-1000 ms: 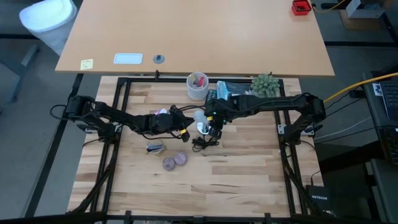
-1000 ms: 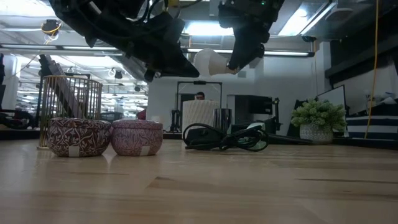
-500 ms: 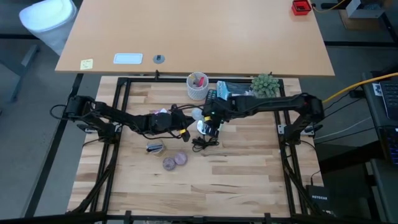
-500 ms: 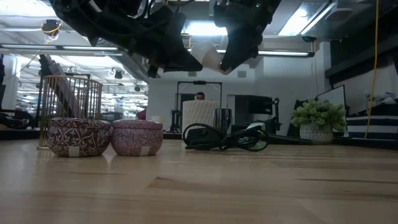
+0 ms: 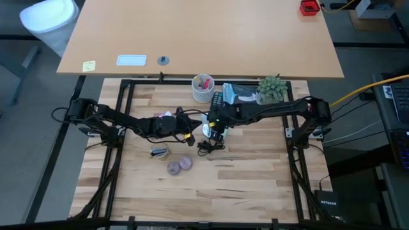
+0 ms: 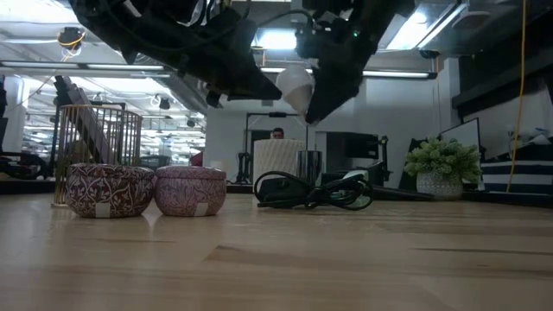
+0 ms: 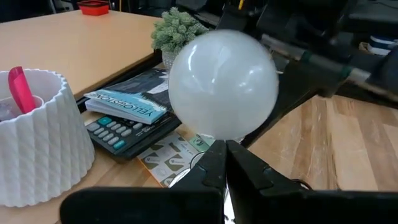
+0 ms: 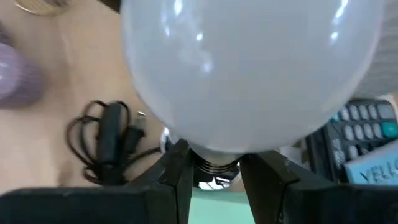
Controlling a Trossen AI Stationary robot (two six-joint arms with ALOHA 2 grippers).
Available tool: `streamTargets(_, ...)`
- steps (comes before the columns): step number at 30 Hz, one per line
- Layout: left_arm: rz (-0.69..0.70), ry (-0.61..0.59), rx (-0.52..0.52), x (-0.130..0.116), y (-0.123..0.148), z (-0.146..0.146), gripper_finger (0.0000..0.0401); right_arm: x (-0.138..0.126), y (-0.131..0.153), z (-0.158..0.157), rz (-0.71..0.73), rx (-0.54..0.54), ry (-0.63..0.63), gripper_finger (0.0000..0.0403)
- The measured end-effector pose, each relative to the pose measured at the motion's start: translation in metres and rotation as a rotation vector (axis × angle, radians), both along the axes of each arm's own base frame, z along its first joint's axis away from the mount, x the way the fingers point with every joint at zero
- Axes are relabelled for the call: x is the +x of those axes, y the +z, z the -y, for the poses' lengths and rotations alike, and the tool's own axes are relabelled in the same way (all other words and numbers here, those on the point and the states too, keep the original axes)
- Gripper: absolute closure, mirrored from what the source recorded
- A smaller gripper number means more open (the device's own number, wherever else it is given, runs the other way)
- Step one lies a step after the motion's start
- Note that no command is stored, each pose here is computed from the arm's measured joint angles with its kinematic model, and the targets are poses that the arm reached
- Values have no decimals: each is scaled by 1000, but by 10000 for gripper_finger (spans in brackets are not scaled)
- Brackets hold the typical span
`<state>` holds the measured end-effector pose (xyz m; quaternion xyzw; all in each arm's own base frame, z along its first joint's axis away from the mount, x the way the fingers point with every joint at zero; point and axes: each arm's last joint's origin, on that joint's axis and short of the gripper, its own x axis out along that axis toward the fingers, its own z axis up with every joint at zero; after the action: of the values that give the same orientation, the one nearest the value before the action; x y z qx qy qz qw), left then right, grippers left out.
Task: Screw lightbulb
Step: Insert the white lightbulb into the silver lamp
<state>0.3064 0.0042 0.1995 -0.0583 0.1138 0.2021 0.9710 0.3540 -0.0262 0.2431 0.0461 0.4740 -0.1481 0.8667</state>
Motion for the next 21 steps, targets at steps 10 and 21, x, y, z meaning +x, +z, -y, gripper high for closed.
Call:
streamTargets(10, -4, -4, 8, 1, -1, 0, 400, -3, -21, 1, 13, -31, -19, 286)
streamTargets(21, -20, -12, 40, 1, -1, 0, 400, -6, -34, 2, 35, -56, -36, 286)
